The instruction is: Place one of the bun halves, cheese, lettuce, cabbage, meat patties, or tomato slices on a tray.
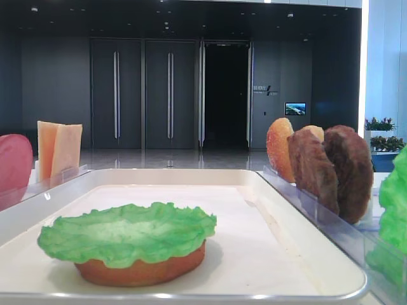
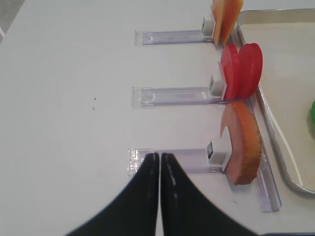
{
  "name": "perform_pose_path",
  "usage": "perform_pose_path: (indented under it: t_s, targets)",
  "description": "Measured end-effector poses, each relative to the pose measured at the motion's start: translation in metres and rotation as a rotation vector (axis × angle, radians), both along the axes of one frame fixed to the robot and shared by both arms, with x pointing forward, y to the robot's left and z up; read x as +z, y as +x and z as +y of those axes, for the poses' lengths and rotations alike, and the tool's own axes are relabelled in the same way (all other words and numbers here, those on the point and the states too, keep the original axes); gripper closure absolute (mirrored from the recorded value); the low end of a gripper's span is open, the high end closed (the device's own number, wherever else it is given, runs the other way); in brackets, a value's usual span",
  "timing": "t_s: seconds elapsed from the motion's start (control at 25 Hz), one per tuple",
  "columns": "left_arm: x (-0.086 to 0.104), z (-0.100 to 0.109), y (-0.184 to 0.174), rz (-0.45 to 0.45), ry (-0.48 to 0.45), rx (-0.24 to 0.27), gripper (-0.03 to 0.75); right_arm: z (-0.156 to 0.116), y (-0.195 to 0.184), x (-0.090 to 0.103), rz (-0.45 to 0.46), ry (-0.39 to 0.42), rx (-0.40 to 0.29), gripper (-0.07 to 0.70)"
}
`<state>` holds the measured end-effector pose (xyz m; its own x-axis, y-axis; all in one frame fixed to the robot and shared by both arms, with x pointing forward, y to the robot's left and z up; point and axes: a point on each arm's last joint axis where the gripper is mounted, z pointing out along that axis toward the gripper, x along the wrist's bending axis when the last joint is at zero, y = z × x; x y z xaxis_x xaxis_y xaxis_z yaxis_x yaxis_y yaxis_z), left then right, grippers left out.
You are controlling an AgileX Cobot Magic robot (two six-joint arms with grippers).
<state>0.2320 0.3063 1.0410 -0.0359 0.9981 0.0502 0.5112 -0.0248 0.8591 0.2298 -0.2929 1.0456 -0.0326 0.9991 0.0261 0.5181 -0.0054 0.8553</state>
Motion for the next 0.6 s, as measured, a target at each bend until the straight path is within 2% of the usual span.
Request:
perform_pose_path:
  t_s: [0.6]
  targets:
    - [0.0000,0.0000,0.0000,0.000,0.006,-0.004,0.722,0.0000,0.0000,0.0000,0.000,0.001,-0.001,0.090]
